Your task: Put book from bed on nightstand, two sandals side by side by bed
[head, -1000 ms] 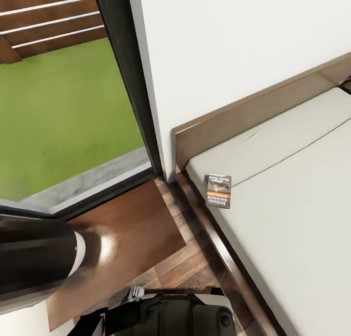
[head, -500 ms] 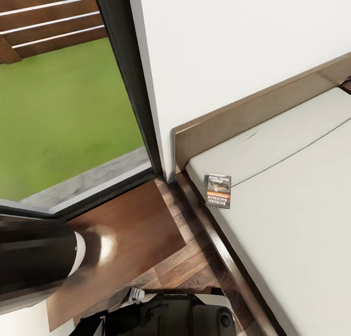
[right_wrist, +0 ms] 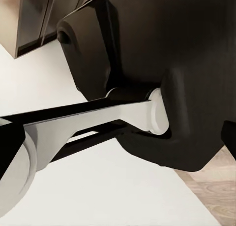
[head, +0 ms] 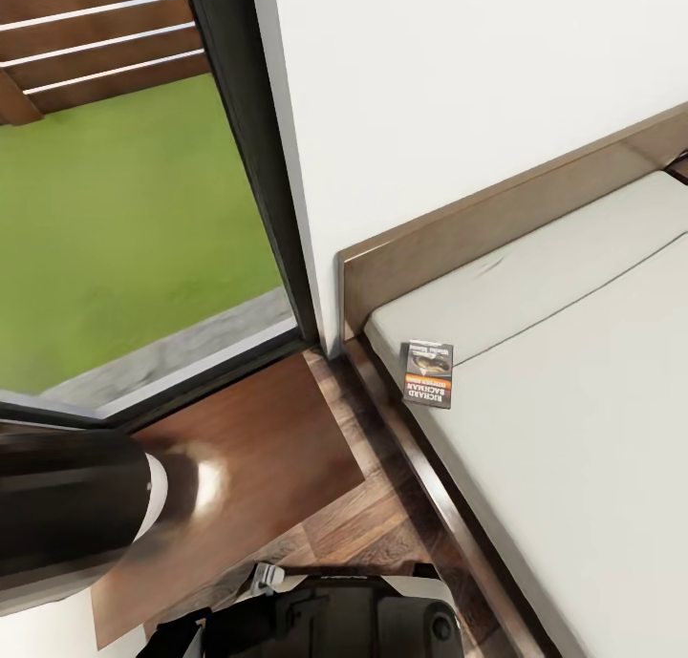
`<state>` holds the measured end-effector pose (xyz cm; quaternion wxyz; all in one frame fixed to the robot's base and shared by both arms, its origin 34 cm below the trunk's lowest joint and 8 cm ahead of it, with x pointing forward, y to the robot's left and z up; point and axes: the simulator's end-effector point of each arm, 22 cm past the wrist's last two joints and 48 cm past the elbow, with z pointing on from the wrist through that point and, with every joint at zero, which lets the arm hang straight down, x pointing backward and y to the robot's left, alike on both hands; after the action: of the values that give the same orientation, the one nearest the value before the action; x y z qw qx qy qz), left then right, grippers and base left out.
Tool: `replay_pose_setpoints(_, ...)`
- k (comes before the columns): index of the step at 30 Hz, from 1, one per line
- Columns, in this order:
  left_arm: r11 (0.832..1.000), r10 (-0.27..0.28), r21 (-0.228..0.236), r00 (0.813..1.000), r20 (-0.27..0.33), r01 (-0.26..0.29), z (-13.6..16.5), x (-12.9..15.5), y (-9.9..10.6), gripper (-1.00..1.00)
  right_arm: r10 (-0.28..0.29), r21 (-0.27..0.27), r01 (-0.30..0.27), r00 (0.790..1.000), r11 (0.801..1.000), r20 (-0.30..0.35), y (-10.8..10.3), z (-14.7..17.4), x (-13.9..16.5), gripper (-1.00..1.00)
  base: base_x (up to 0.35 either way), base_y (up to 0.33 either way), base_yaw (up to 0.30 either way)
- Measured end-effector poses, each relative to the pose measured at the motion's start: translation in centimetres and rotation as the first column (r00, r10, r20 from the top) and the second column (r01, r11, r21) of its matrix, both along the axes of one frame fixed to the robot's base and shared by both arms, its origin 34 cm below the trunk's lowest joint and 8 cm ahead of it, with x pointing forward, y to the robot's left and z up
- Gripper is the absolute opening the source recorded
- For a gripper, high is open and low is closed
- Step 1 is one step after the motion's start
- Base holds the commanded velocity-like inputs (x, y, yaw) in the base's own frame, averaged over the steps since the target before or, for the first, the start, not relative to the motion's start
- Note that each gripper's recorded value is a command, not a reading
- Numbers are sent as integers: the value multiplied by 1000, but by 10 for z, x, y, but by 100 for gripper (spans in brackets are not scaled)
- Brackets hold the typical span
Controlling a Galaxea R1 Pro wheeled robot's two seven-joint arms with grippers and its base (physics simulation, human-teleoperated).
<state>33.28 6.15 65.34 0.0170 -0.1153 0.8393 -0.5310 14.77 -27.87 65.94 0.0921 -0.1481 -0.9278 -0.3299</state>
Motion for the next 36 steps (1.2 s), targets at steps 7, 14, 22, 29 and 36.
replay_pose_setpoints(7, 1000, 0, -1, 1000, 0, 0, 0, 0, -1, 100, 0, 3, 0, 1000, 1000, -1, 0, 1, -1, 100, 0, 0, -158)
replay_pose_setpoints(14, 1000, 0, -1, 1000, 0, 0, 0, 0, -1, 100, 0, 5, 0, 1000, 1000, -2, 0, 1, -1, 100, 0, 0, -272)
replay_pose_setpoints(22, 1000, 0, -1, 1000, 0, 0, 0, 0, -1, 100, 0, 5, 0, 1000, 1000, -2, 1, 1, -2, 100, 0, 0, -200)
replay_pose_setpoints(29, 1000, 0, -1, 1000, 0, 0, 0, 0, -1, 100, -32, 59, 31, 999, 998, 14, 40, 1, 6, 100, 0, 0, -30)
replay_pose_setpoints(36, 1000, 0, -1, 1000, -1, 0, 0, 0, -1, 100, -106, 210, 89, 992, 974, 74, 113, 16, 69, 100, 0, 0, -3)
